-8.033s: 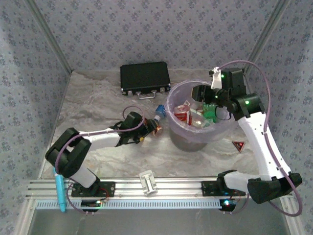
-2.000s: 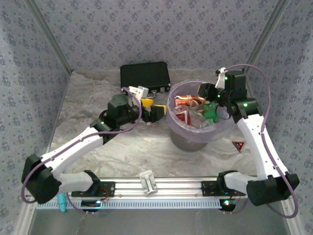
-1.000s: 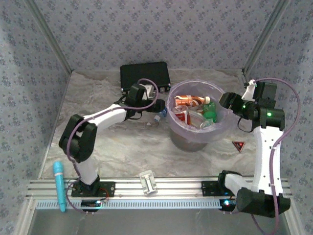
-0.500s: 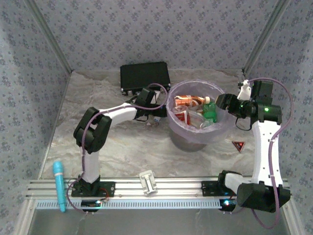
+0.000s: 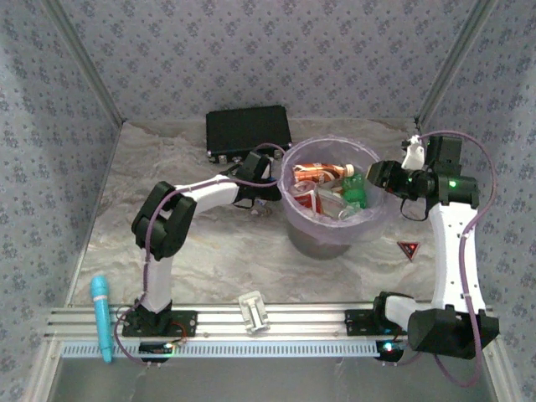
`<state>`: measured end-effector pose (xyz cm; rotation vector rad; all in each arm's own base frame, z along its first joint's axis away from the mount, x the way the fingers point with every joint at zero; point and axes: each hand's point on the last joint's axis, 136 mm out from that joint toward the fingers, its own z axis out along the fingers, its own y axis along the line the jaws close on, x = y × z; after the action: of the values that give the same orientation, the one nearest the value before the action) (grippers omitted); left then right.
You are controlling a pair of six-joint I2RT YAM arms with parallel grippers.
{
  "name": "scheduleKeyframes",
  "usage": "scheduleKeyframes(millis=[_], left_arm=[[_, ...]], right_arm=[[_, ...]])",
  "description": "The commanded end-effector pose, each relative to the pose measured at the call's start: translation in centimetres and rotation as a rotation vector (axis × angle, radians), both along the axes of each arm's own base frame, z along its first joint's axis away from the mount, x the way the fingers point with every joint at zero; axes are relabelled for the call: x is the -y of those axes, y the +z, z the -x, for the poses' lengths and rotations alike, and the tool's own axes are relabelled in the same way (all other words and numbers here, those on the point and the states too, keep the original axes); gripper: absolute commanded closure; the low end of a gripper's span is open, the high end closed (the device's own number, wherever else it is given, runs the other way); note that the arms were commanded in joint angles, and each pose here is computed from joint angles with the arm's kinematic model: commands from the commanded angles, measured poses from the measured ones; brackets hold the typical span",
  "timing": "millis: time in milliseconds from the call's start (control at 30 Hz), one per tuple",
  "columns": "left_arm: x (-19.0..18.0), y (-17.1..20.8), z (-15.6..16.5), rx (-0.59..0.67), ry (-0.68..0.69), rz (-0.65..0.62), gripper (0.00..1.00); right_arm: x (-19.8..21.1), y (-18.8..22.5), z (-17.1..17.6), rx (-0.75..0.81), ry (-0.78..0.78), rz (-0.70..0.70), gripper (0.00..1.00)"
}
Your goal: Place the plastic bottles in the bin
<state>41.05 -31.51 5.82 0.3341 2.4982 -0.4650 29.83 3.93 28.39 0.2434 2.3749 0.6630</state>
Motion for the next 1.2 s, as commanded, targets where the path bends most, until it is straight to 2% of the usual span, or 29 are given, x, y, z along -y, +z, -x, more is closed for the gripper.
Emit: scheduleKeyframes(millis=[0, 200, 400, 600, 833, 1000, 1167], left_arm=[[-1.5, -0.4, -0.3, 0.002, 0.041, -0.046, 0.33], [-5.3, 1.1, -0.3, 0.029, 0.125, -0.023, 0.39], [-12.0, 3.8, 0.8, 0.077, 0.269, -0.033, 0.42], [-19.9, 7.9, 3.3, 0.122, 0.429, -0.051, 0.42], [-28.5, 13.7, 7.9, 0.170, 0.613, -0.045, 0.43], [-31.3, 17.2, 10.6, 0.197, 0.661, -0.042, 0.44], [-31.1, 20.0, 12.0, 0.206, 0.636, -0.032, 0.44]], right_arm=[[-1.6, 0.1, 0.2, -0.010, 0.065, -0.034, 0.51], [-3.6, 0.4, -0.4, -0.009, 0.120, -0.023, 0.54], [-7.8, 0.5, -1.3, -0.005, 0.215, -0.019, 0.55], [-13.3, 0.8, -3.0, 0.013, 0.316, -0.018, 0.56], [-20.9, 0.7, -5.0, 0.027, 0.411, -0.057, 0.56], [-25.5, 1.0, -5.8, 0.045, 0.490, -0.076, 0.55], [-27.7, 2.0, -6.5, 0.068, 0.542, -0.082, 0.53]])
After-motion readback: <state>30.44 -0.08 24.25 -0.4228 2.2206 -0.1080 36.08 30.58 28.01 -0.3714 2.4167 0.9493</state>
